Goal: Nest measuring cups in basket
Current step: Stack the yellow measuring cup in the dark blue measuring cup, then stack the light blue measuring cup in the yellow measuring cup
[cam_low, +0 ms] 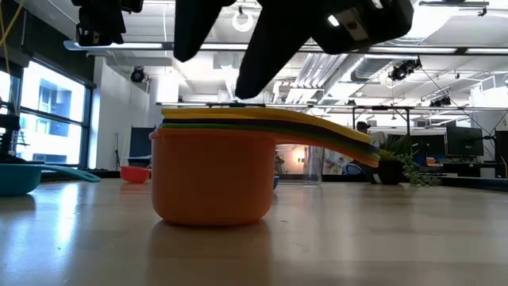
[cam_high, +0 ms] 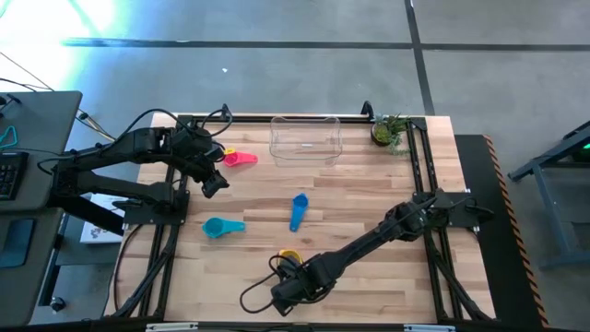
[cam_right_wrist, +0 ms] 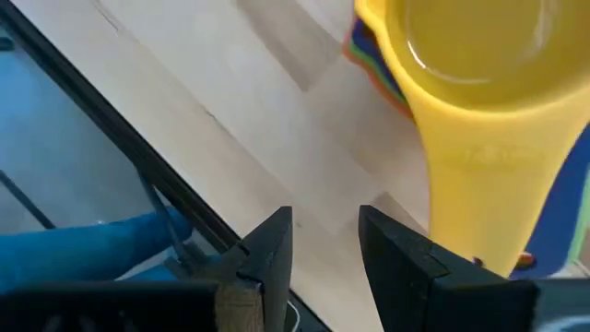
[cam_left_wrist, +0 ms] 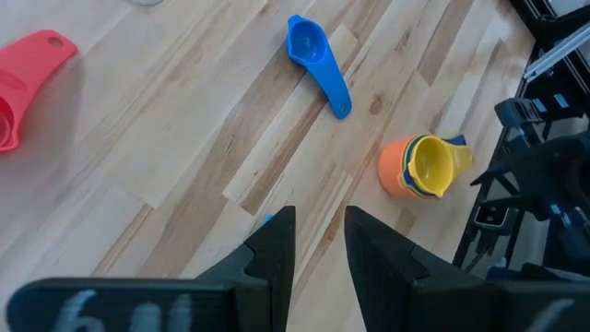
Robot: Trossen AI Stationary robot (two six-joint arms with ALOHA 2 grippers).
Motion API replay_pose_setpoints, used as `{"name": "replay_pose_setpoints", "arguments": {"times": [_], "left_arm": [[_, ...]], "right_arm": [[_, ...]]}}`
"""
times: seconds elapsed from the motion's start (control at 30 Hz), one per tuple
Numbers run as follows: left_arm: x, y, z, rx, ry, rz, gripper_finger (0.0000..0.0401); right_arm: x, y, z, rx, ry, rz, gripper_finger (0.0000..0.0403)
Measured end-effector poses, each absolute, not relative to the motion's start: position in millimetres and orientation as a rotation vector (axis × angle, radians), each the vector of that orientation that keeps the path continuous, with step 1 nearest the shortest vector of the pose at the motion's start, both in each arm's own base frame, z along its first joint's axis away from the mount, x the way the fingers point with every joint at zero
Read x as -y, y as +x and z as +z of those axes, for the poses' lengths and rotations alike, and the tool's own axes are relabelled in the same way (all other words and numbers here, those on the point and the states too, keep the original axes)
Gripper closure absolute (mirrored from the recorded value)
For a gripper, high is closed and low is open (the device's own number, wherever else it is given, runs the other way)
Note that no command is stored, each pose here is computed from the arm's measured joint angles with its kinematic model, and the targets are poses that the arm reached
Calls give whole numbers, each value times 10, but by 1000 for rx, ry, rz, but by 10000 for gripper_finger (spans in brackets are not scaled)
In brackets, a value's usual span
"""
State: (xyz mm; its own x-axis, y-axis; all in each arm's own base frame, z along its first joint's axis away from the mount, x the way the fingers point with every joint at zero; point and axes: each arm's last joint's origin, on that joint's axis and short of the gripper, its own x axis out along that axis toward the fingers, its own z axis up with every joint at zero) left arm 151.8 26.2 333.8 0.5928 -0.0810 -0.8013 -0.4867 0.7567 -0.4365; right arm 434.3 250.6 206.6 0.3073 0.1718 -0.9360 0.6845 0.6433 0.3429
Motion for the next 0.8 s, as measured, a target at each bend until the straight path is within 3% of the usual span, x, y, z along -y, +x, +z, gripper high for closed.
{"name": "replay_pose_setpoints", "arguments": {"times": [0.43, 0.8], "left_arm": [[-262, 1518, 3338, -921, -693, 259, 314], [-262, 1518, 3338, -921, -693, 260, 314]], "right_arm": [[-2404, 4233, 2005, -1364, 828, -545, 284], [-2404, 4268, 2043, -1345, 816, -478, 284]]}}
